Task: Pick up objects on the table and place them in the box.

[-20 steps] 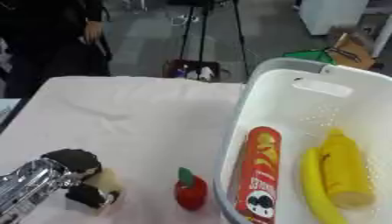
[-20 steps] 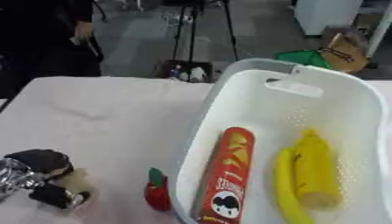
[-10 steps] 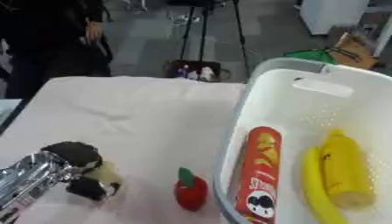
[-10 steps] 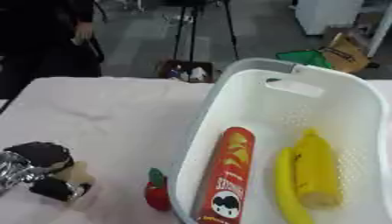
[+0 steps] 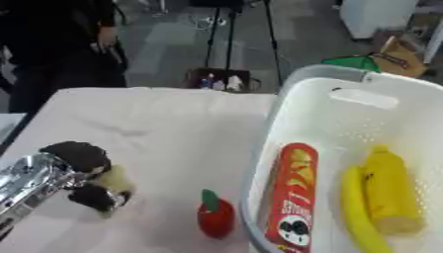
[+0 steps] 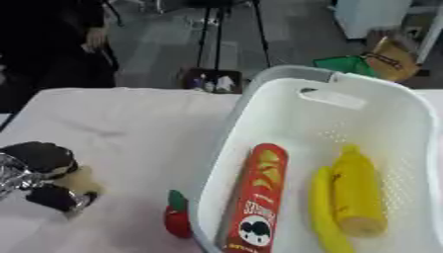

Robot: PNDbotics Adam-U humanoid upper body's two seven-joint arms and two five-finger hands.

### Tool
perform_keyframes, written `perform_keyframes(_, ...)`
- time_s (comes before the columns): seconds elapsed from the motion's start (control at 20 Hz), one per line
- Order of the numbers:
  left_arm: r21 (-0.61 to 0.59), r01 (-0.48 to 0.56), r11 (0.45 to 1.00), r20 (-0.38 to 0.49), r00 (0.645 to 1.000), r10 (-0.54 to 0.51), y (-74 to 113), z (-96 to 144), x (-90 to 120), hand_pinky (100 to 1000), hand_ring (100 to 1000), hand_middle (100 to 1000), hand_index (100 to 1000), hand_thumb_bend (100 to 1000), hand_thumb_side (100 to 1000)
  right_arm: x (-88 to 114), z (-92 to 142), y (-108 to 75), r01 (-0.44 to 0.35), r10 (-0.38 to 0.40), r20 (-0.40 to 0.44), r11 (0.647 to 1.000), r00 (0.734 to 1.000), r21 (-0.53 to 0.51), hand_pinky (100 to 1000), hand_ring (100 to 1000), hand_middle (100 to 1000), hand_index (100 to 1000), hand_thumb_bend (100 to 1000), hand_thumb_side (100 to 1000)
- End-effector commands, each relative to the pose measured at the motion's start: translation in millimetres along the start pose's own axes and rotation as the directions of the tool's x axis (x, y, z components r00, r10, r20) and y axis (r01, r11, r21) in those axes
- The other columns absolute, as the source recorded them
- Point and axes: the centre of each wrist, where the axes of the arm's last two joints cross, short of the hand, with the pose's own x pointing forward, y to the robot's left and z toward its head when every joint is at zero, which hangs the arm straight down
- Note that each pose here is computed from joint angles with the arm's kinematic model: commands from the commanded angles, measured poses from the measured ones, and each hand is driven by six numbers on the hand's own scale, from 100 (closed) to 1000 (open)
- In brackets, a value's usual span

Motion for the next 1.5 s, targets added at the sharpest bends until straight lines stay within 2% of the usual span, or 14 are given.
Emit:
perform_keyframes(0.05, 0.055, 0.036, 0.998, -0.065, 0.997, -0.033, 19.6, 13, -17, 562, 554, 528, 589, 322, 919, 2, -8, -3.4, 0.003, -0.003, 0.028, 1.000, 1.000, -0.013, 679, 563, 438, 626, 100, 581)
perform_keyframes(0.45, 0.112, 0.015, 0.994, -0.046, 0.999, -0.010, 46.1, 15, -26, 554, 549, 520, 587, 342, 910, 2, -8, -3.9, 0.000, 0.000, 0.031, 1.000, 1.000, -0.006, 680, 563, 439, 627, 100, 582)
perform_keyframes(0.7, 0.177, 0.003, 0.984, -0.008, 1.000, -0.002, 72.6, 17, -23, 541, 563, 512, 608, 361, 899, 2, -7, -4.1, 0.002, -0.002, 0.032, 1.000, 0.999, 0.004, 680, 563, 439, 627, 100, 582)
perform_keyframes(0.95, 0.269, 0.008, 0.963, 0.061, 0.998, -0.026, 109.0, 18, -7, 534, 561, 507, 607, 366, 901, 1, -7, -4.8, 0.002, -0.003, 0.034, 1.000, 0.999, 0.015, 680, 563, 439, 627, 100, 583)
perform_keyframes(1.1, 0.306, 0.019, 0.952, 0.076, 0.996, -0.045, 123.1, 19, 0, 533, 562, 512, 609, 366, 902, 1, -6, -5.1, 0.002, -0.003, 0.035, 1.000, 0.999, 0.019, 680, 563, 440, 627, 100, 583)
perform_keyframes(1.25, 0.377, 0.027, 0.926, 0.115, 0.990, -0.076, 150.4, 24, 16, 527, 562, 513, 607, 371, 904, 1, -6, -5.4, 0.004, -0.005, 0.036, 1.000, 0.999, 0.027, 680, 563, 440, 627, 100, 583)
perform_keyframes(1.5, 0.454, 0.056, 0.889, 0.156, 0.978, -0.141, 184.7, 28, 38, 522, 559, 509, 608, 376, 905, 1, -5, -5.6, 0.008, -0.010, 0.038, 0.999, 0.999, 0.038, 679, 562, 440, 627, 100, 584)
